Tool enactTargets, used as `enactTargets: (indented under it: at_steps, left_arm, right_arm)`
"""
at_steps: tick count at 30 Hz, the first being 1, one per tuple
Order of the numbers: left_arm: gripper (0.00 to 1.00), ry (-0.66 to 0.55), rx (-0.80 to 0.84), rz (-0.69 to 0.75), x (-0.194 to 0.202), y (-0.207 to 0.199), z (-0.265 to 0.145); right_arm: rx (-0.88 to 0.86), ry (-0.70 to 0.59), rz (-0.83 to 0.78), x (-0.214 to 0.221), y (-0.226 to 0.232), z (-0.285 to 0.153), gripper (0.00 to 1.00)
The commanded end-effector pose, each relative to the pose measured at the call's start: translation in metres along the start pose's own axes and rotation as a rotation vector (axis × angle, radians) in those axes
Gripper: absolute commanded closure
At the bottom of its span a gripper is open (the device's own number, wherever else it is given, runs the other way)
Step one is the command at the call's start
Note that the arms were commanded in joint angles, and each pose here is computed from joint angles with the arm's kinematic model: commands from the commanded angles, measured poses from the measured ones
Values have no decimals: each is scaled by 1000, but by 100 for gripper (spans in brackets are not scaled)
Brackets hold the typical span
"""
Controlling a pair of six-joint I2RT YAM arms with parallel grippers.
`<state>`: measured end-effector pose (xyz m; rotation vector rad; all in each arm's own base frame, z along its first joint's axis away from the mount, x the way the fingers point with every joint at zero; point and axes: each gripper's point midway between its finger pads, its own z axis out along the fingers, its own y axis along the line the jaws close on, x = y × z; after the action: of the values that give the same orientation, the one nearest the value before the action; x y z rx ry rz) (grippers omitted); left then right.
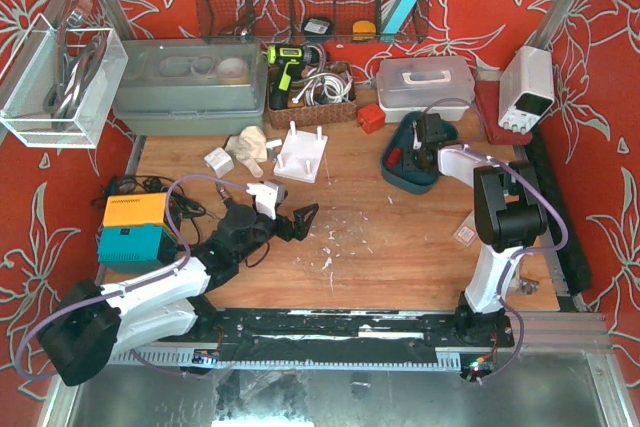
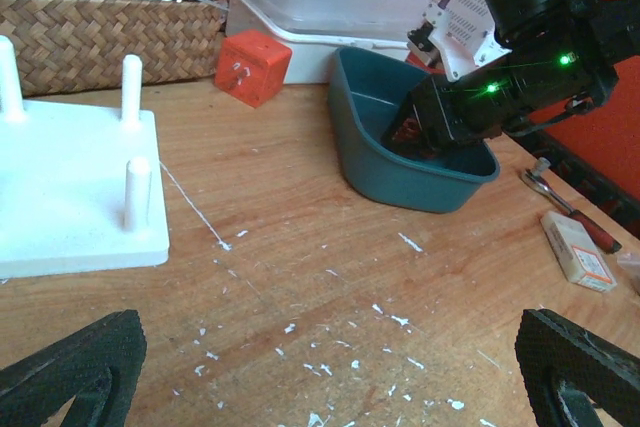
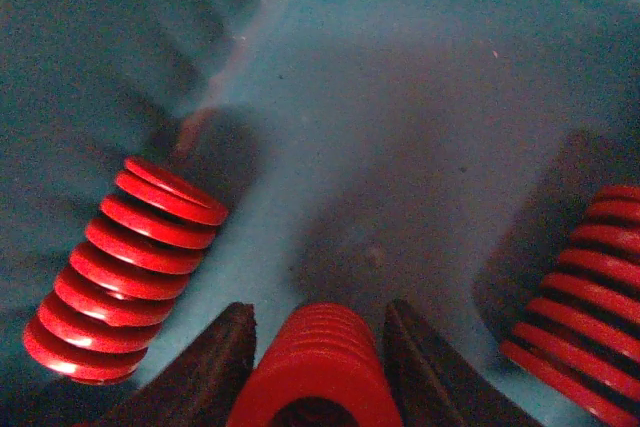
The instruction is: Install the large spring
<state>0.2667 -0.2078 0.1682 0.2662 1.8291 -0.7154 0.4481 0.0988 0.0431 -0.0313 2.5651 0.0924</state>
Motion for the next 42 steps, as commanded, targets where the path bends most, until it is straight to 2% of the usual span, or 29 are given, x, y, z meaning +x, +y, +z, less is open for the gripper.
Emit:
enactTargets:
  at_steps: [1,4,8,13,18,21,24,25,28,30,34,36,38,42]
  left_arm:
    - [0,-28,-11,6,-9,-1,-1]
    - [0,-30,-14,6,-9,0,-2]
    - [0,-30,-12,7,-9,-1,-2]
    - [0,-38,-43,-6,-11,4,-2]
    - [0,-60,-108,-21,-15,16,-5]
    - [0,-79,-171,-30,-18,26,-9]
    - [0,-107,-156,-26,-23,24,-13]
    - [2,-118,-139,-20,-23,22,-14]
    - [17,-118,-121,-8,-23,19,-13]
    - [21,-88,-90,-21,-26,10,-10]
    - [36,-119,6,-70,-42,-11,-16]
    - [43,-171,63,-25,-51,-23,-23]
    - [47,-235,122,87,-61,-38,-30]
    - [44,-337,205,413,-71,-72,-41]
  right_arm:
    - [-9,-48,-26,-16,6,0,63]
    - [-17,-59,-34,-20,8,-2,70]
    - [-34,-82,-46,-24,11,-9,84]
    - [-8,-112,-107,-33,13,-37,96]
    - [-71,-175,-157,-39,35,-85,100]
    - [-136,-202,-200,-36,59,-116,100]
    - [-221,-208,-295,-21,96,-146,100]
    - [-248,-210,-325,-16,106,-154,100]
    - [-401,-232,-425,8,143,-182,100]
    - [-486,-276,-501,25,165,-199,100]
    - [-587,-355,-595,50,189,-222,100]
    - [-665,-328,-603,61,201,-231,100]
    - [-716,-284,-604,67,209,-238,100]
    - [-749,-202,-626,81,213,-243,100]
